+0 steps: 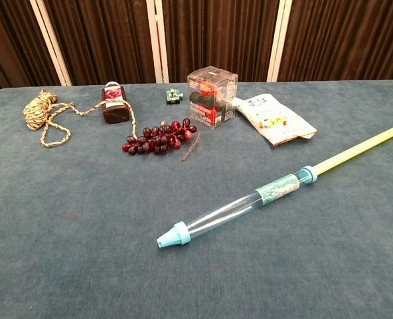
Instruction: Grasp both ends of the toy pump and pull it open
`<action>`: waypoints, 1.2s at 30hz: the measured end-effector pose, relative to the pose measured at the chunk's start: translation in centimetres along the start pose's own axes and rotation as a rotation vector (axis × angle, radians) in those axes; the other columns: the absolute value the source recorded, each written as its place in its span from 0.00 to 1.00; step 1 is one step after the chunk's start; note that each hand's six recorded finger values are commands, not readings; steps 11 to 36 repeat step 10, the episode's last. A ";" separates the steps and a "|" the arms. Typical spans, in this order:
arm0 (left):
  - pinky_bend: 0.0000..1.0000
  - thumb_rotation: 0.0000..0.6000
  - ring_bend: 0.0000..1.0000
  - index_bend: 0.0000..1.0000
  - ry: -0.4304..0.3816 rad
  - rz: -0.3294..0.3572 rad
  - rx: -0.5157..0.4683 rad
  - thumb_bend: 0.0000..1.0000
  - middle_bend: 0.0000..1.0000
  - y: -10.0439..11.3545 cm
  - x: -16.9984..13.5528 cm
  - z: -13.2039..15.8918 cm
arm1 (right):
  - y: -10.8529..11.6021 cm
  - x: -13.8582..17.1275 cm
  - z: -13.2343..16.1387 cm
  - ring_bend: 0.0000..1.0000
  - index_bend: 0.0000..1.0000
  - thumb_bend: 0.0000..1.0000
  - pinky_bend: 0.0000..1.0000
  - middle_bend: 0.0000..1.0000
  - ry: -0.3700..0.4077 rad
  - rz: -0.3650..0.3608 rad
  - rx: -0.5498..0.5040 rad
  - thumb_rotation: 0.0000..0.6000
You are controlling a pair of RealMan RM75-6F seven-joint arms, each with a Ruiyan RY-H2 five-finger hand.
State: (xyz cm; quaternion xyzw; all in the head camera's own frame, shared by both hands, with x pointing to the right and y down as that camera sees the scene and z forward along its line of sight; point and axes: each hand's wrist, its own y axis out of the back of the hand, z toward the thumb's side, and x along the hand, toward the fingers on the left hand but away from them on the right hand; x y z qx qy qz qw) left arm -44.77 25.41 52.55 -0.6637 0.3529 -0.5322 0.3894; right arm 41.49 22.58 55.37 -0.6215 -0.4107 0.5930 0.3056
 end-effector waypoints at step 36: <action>0.03 1.00 0.00 0.00 0.032 0.047 0.025 0.07 0.00 0.5 -1.7 -1.5 | 2.0 2.5 -1.7 0.00 0.07 0.15 0.00 0.00 0.053 -0.095 0.024 1.00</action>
